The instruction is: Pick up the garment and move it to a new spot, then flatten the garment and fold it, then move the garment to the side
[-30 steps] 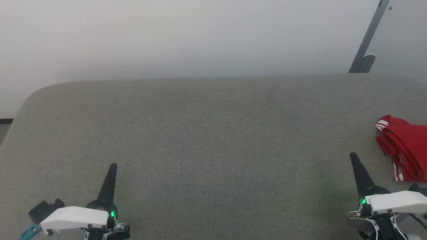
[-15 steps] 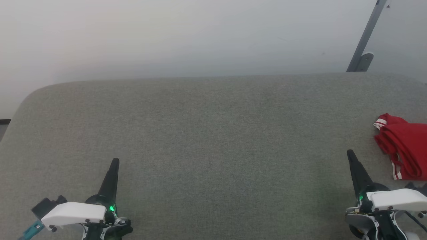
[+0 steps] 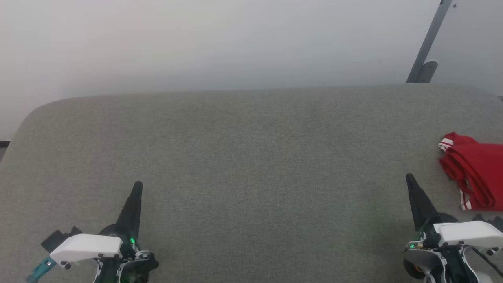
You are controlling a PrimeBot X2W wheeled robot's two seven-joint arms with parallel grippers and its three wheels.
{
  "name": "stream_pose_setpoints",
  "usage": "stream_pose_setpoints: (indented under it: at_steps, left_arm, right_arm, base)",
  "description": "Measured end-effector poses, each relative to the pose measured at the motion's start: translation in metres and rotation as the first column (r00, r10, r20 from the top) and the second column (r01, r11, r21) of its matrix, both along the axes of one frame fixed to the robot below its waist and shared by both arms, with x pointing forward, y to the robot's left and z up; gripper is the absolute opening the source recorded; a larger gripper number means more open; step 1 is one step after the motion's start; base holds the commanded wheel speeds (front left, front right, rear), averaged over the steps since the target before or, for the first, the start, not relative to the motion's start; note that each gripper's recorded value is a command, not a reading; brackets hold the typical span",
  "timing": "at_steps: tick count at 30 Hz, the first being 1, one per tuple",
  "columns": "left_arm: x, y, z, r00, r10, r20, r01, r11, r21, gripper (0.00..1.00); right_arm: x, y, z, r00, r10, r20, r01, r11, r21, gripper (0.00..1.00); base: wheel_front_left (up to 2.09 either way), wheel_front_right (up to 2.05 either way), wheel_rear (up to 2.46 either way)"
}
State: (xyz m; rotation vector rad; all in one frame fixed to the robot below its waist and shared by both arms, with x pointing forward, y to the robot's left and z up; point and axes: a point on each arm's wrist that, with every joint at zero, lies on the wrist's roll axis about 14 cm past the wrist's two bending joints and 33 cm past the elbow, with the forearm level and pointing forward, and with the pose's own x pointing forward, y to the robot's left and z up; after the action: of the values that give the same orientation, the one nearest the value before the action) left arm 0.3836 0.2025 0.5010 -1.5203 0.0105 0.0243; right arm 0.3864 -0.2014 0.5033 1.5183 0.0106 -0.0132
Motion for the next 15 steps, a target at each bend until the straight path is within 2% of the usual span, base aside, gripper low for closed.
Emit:
stream_pose_setpoints:
  at_steps: [8,15]
  left_arm:
    - [0.0044,-0.0032,0.0034,1.000,-0.011,0.012,0.011,0.999,-0.051,0.00]
    - [0.0044,-0.0032,0.0031,1.000,-0.011,0.011,0.012,0.999,-0.052,0.00]
  right_arm:
    - [0.0016,0.0010,0.0020,1.000,0.001,0.009,-0.002,0.999,0.052,0.00]
    - [0.0018,0.0012,0.0021,1.000,0.002,0.009,-0.002,0.999,0.053,0.00]
  base:
    - [0.00,0.00,0.00]
    - [0.00,0.00,0.00]
